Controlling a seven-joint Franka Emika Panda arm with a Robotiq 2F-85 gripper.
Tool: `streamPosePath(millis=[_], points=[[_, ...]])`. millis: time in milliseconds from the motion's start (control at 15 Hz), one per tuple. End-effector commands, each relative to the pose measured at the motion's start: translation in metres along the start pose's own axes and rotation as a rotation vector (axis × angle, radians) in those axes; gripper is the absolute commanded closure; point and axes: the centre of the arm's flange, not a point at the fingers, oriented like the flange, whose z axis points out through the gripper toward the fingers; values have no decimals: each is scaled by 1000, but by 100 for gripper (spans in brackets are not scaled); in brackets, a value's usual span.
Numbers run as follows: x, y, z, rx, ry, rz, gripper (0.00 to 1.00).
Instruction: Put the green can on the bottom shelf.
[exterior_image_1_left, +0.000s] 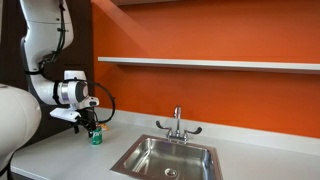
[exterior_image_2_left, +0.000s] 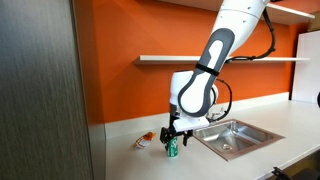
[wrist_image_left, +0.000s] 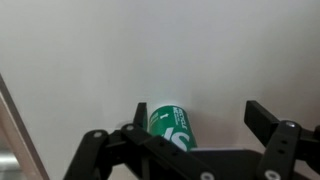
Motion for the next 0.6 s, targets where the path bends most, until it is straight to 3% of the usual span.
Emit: streamPosePath(millis=[0, 533], points=[[8, -2, 5, -19, 58, 37, 0], [21, 6, 3, -30, 104, 86, 0]])
